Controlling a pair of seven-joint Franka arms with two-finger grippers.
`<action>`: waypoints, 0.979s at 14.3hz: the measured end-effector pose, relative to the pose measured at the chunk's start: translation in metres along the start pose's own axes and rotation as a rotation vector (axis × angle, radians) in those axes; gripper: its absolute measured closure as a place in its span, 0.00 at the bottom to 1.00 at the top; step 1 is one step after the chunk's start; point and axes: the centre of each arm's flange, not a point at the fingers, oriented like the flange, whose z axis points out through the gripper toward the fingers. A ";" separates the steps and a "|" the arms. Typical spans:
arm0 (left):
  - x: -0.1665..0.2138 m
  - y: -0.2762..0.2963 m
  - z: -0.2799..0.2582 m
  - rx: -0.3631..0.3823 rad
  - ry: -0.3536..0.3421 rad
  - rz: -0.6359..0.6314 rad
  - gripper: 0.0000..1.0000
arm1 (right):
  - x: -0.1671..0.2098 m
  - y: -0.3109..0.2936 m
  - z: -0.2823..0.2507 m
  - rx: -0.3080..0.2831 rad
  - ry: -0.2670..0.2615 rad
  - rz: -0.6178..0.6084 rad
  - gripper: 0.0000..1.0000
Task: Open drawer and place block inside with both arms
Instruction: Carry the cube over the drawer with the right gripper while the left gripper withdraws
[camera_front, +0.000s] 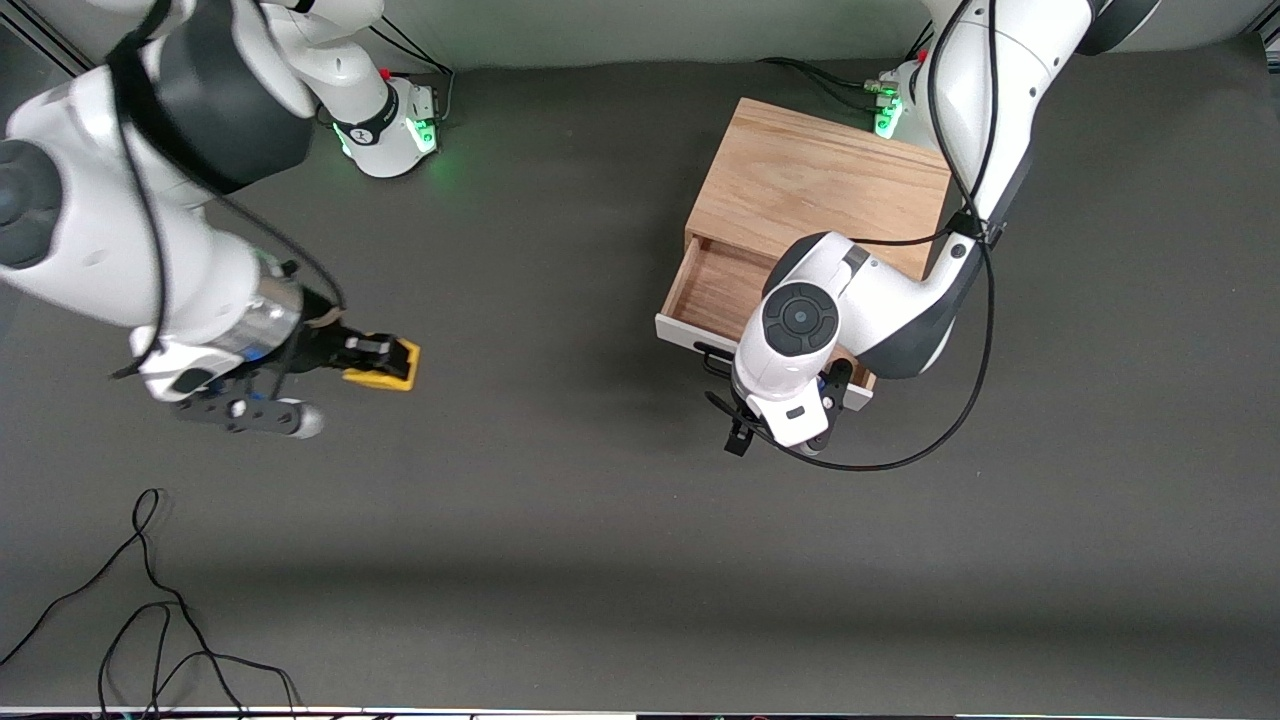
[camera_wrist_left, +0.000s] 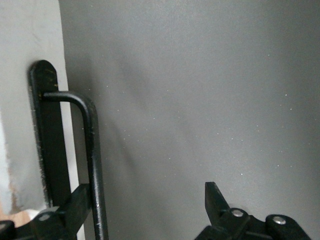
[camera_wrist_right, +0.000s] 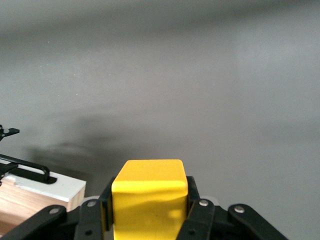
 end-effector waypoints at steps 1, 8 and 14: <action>0.000 0.001 0.000 -0.003 -0.001 0.000 0.00 | -0.006 -0.010 0.002 -0.001 0.000 0.013 0.45; 0.009 0.017 -0.022 -0.099 -0.009 -0.016 0.00 | -0.070 -0.114 0.035 0.001 0.039 0.109 0.45; 0.142 0.027 -0.091 -0.113 0.033 0.050 0.00 | -0.115 -0.190 0.078 0.057 0.073 0.186 0.45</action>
